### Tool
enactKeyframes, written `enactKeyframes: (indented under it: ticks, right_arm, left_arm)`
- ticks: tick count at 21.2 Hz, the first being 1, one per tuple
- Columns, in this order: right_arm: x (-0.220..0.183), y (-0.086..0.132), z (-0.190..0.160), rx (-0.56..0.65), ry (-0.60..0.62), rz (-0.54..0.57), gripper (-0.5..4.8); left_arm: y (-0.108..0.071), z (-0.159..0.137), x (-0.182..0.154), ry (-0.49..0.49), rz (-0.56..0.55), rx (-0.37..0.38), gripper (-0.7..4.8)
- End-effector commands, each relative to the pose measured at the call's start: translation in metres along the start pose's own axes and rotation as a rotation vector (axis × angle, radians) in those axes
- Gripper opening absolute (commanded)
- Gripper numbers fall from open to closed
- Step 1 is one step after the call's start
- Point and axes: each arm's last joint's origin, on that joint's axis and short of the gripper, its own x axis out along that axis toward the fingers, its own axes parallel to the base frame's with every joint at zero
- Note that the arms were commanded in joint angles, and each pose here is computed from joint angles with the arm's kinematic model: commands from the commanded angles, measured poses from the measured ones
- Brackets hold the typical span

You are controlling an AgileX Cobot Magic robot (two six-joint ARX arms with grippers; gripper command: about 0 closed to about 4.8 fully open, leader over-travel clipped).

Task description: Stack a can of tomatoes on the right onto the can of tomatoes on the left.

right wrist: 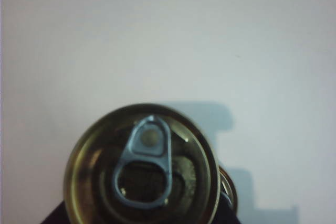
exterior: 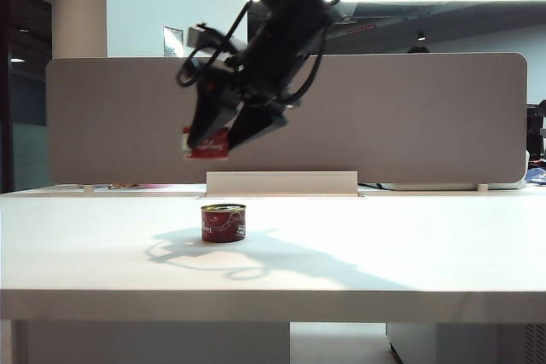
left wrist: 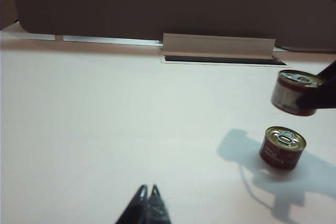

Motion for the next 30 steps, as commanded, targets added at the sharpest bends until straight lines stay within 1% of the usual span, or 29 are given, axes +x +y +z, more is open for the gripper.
enactKeyframes:
  ticks: [1, 2, 5, 8, 15, 18, 30]
  right_arm:
    - [0.009, 0.002, 0.001, -0.017, -0.023, -0.007, 0.44]
    - [0.012, 0.002, -0.001, -0.015, -0.016, -0.009, 0.31]
    - [0.020, 0.000, -0.006, -0.005, -0.001, -0.014, 0.21]
    - [0.022, -0.005, -0.008, 0.003, 0.013, -0.051, 0.21]
    - [0.027, -0.016, -0.012, 0.024, 0.007, -0.069, 0.21]
    - [0.033, -0.018, -0.018, 0.031, 0.032, -0.066, 0.22]
    - [0.036, -0.018, -0.028, 0.040, 0.076, -0.064, 0.21]
  left_arm:
    - [0.000, 0.003, 0.000, -0.017, -0.005, 0.006, -0.06]
    - [0.000, 0.003, 0.000, -0.017, -0.005, 0.006, -0.06]
    - [0.000, 0.003, 0.000, -0.017, -0.005, 0.006, -0.06]
    - [0.000, 0.003, 0.000, -0.017, -0.005, 0.006, -0.06]
    - [0.000, 0.003, 0.000, -0.017, -0.005, 0.006, -0.06]
    - [0.000, 0.003, 0.000, -0.017, -0.004, 0.006, -0.06]
    - [0.000, 0.003, 0.000, -0.017, -0.004, 0.007, -0.06]
